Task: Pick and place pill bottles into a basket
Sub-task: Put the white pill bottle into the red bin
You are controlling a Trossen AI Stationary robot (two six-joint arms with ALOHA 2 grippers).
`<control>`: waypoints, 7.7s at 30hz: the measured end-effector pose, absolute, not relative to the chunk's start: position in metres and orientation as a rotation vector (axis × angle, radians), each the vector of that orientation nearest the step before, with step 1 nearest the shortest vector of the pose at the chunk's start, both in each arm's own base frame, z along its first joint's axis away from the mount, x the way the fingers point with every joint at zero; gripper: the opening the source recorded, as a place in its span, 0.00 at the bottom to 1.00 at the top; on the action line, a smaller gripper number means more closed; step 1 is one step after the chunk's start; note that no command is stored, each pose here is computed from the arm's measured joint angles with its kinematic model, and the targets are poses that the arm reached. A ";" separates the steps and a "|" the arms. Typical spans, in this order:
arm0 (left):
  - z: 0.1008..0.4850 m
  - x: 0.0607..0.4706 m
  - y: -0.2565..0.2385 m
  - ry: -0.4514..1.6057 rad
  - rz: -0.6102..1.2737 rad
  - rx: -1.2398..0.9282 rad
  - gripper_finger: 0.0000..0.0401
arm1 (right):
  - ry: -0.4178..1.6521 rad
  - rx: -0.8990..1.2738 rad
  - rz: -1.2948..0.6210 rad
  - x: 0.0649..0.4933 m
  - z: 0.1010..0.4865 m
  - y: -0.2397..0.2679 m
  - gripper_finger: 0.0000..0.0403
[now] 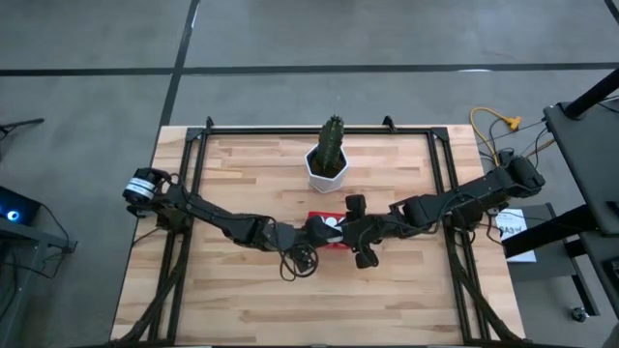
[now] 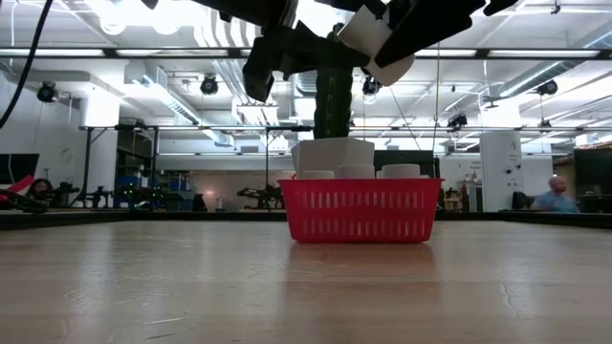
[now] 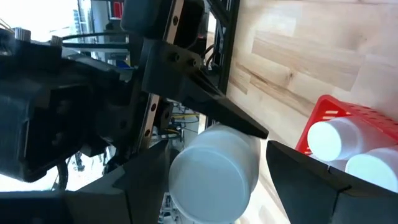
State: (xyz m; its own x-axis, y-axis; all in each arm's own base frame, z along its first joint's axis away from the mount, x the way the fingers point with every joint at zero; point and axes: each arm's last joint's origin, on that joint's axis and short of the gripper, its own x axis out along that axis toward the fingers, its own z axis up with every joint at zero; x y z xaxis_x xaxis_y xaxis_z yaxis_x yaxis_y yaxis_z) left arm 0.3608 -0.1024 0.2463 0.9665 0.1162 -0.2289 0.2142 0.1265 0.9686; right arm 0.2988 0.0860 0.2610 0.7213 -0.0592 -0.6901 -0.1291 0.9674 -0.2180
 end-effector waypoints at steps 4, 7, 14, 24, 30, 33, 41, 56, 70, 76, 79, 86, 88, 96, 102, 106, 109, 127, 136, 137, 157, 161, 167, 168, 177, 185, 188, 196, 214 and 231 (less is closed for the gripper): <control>0.246 0.361 -0.103 0.282 -0.064 1.449 0.62 | 0.766 -0.261 0.040 0.299 0.261 0.086 0.45; 0.246 0.361 -0.103 0.283 -0.065 1.450 0.62 | 0.766 -0.260 0.039 0.299 0.261 0.086 0.45; 0.246 0.361 -0.103 0.284 -0.064 1.450 0.61 | 0.768 -0.253 0.055 0.299 0.261 0.087 0.45; 0.245 0.360 -0.103 0.292 -0.071 1.446 0.40 | 0.773 -0.259 0.057 0.298 0.260 0.087 0.45; 0.244 0.360 -0.103 0.300 -0.074 1.432 0.39 | 0.773 -0.260 0.060 0.298 0.260 0.087 0.45; 0.244 0.360 -0.103 0.300 -0.072 1.412 0.39 | 0.772 -0.256 0.061 0.299 0.260 0.087 0.45; 0.244 0.359 -0.103 0.305 -0.072 1.409 0.38 | 0.772 -0.258 0.059 0.299 0.260 0.087 0.46; 0.244 0.359 -0.102 0.321 -0.049 1.410 0.36 | 0.749 -0.226 -0.047 0.300 0.262 0.085 0.68; 0.241 0.358 -0.101 0.368 -0.057 1.424 0.37 | 0.766 -0.159 0.042 0.299 0.261 0.088 0.81; 0.244 0.356 -0.099 0.383 -0.035 1.396 0.37 | 0.767 -0.175 0.044 0.299 0.261 0.087 0.82; 0.249 0.352 -0.098 0.386 -0.029 1.356 0.37 | 0.763 -0.199 0.046 0.299 0.262 0.087 0.81; 0.253 0.336 -0.091 0.448 -0.036 1.317 0.37 | 0.762 -0.251 -0.016 0.299 0.262 0.085 0.81; 0.251 0.332 -0.089 0.478 -0.038 1.302 0.37 | 0.768 -0.257 -0.013 0.298 0.261 0.085 0.81; 0.249 0.322 -0.081 0.584 -0.019 1.244 0.37 | 0.856 -0.285 -0.009 0.288 0.259 0.082 0.81; 0.260 0.314 -0.079 0.576 -0.005 1.207 0.36 | 0.952 -0.348 0.002 0.271 0.263 0.076 0.81; 0.280 0.307 -0.077 0.507 0.046 1.081 0.36 | 0.940 -0.406 -0.076 0.262 0.272 0.071 0.81; 0.297 0.300 -0.076 0.436 0.065 0.968 0.36 | 0.887 -0.441 -0.240 0.255 0.282 0.064 0.81; 0.365 0.254 -0.052 0.305 0.063 0.317 0.36 | 0.595 -0.272 -0.522 0.203 0.341 0.037 0.81; 0.346 0.274 -0.054 0.447 -0.013 0.299 0.36 | 0.579 -0.145 -0.203 0.181 0.351 0.039 0.81; 0.347 0.276 -0.053 0.458 -0.015 0.288 0.36 | 0.580 -0.141 -0.186 0.180 0.351 0.039 0.81; 0.305 0.335 -0.044 0.801 -0.141 0.202 0.36 | 0.702 -0.143 -0.191 0.178 0.315 0.039 0.81; 0.296 0.339 -0.044 0.843 -0.153 0.203 0.36 | 0.718 -0.149 -0.192 0.178 0.310 0.039 0.81; 0.284 0.345 -0.044 0.882 -0.169 0.200 0.36 | 0.717 -0.149 -0.192 0.178 0.309 0.039 0.81; 0.282 0.346 -0.044 0.885 -0.174 0.198 0.36 | 0.717 -0.149 -0.192 0.178 0.309 0.039 0.81; 0.270 0.360 -0.041 0.911 -0.183 0.213 0.36 | 0.715 -0.149 -0.192 0.178 0.310 0.039 0.81; 0.269 0.369 -0.037 0.909 -0.198 0.216 0.36 | 0.715 -0.144 -0.194 0.179 0.309 0.039 0.81; 0.263 0.371 -0.036 0.930 -0.202 0.212 0.36 | 0.715 -0.143 -0.195 0.178 0.309 0.039 0.81; 0.250 0.377 -0.036 0.961 -0.223 0.201 0.36 | 0.715 -0.142 -0.195 0.178 0.309 0.039 0.81; 0.240 0.379 -0.029 0.993 -0.221 0.207 0.36 | 0.716 -0.143 -0.196 0.178 0.309 0.039 0.81; 0.219 0.389 -0.030 1.044 -0.249 0.197 0.36 | 0.719 -0.147 -0.194 0.178 0.308 0.039 0.81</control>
State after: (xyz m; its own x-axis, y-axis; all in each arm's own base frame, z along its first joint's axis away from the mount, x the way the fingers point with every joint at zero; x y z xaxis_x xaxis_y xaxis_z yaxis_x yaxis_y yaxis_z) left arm 0.3887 -0.0299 0.2187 0.4788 -0.1097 -0.8710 0.2956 0.9544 0.0423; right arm 0.1784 0.0392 0.3083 0.7356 -0.2265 -0.6384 0.1261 0.9718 -0.1995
